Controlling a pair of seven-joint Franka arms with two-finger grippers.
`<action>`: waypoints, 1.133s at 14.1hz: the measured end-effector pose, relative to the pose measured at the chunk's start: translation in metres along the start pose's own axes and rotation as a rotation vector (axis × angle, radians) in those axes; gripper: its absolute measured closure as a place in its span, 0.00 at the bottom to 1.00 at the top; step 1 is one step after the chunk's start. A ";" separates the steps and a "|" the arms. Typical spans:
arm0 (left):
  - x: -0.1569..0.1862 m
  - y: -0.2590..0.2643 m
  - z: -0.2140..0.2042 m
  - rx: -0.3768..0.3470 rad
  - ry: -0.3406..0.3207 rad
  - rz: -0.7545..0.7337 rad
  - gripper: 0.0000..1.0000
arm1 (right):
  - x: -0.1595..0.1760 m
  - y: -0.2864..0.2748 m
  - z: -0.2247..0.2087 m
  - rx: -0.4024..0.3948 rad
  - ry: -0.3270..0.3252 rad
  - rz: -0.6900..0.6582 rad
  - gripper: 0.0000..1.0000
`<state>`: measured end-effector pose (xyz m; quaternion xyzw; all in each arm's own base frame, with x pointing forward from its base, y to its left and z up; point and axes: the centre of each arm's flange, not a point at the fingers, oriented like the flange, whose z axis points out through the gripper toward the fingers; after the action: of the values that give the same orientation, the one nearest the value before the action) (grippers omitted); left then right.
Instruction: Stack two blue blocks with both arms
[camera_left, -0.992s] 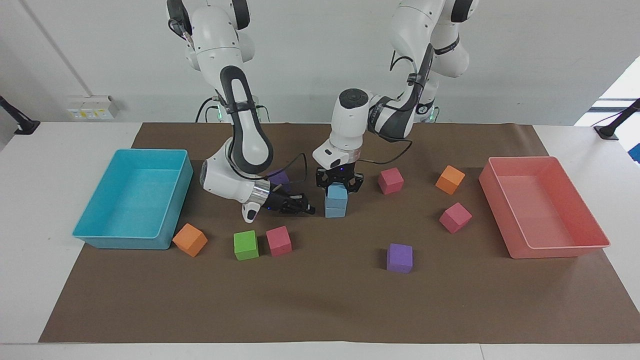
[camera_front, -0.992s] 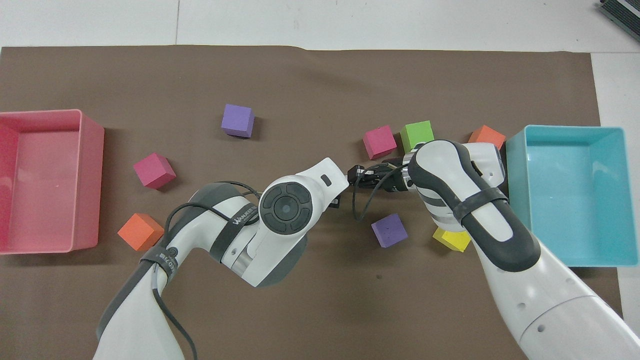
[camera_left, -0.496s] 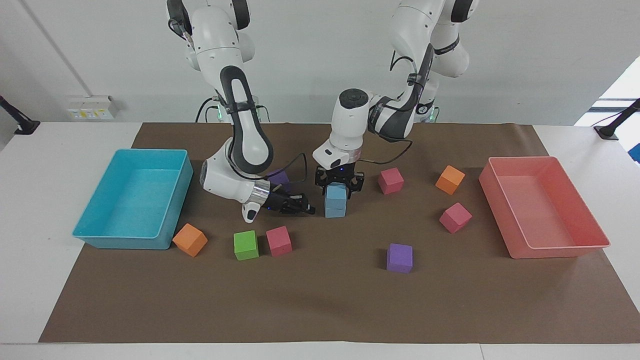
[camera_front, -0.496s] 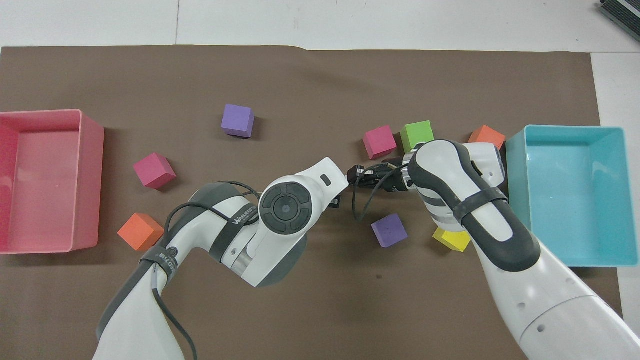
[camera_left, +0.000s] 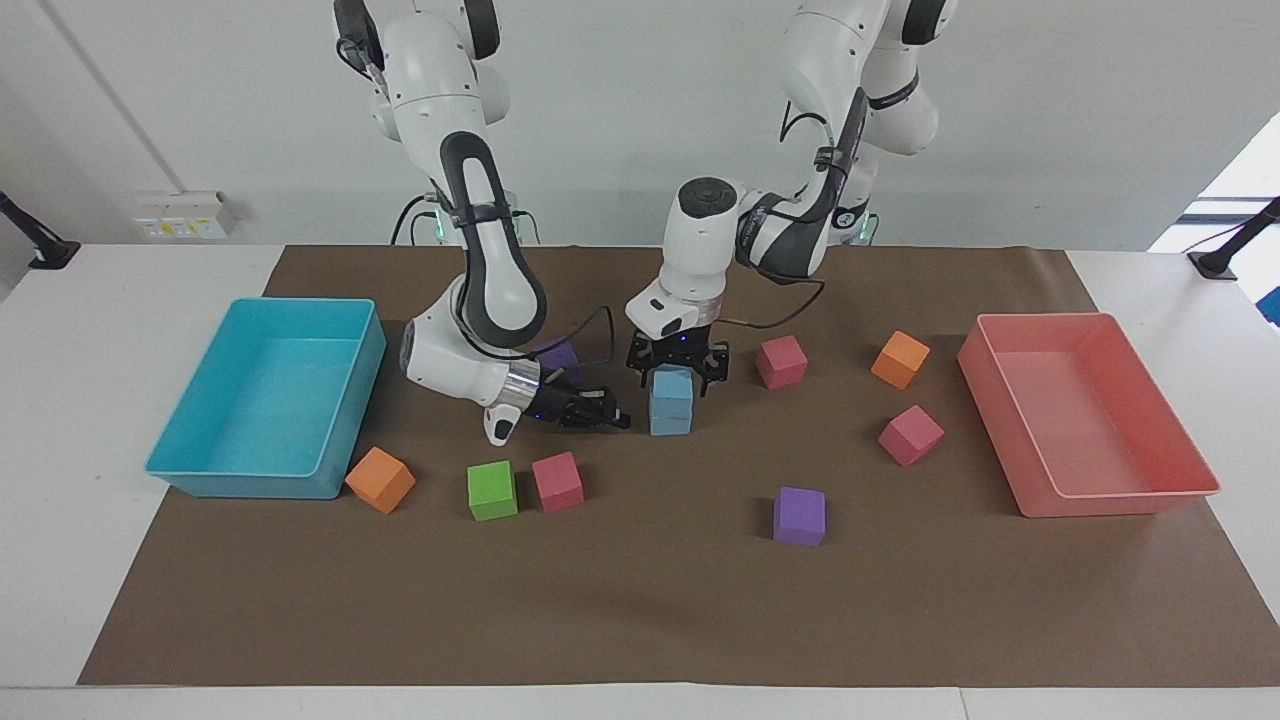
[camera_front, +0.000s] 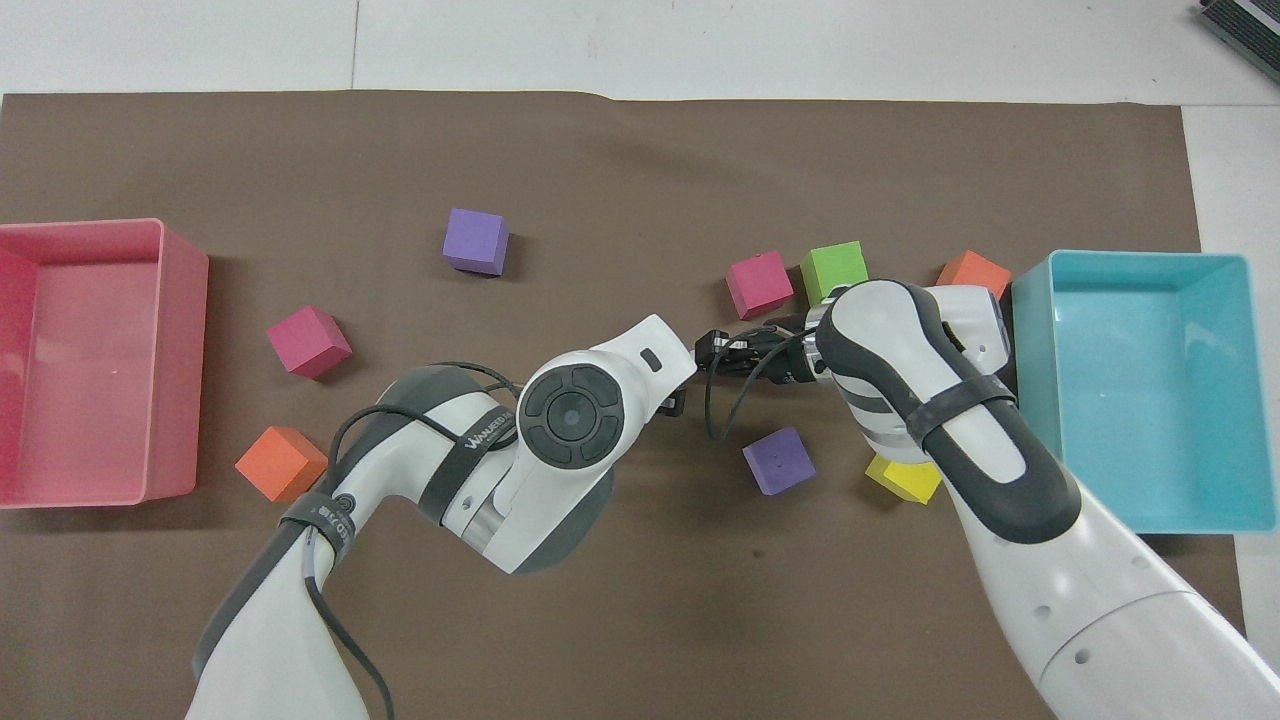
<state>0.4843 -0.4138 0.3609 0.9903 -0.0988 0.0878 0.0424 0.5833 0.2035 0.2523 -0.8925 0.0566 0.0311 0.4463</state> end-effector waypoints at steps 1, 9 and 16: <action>0.001 0.000 -0.004 -0.002 0.003 -0.004 0.00 | 0.000 0.000 0.000 0.000 0.000 0.000 0.99; 0.020 -0.058 -0.099 0.026 -0.015 -0.087 0.00 | 0.000 0.000 0.000 0.000 0.000 -0.001 0.99; 0.031 -0.197 -0.165 0.065 -0.051 -0.039 0.00 | 0.007 -0.037 -0.036 -0.172 -0.015 -0.007 0.92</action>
<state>0.5272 -0.2109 0.5159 0.9948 -0.0775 0.0651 0.0093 0.5957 0.1963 0.3025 -0.9276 0.0473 0.0409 0.3684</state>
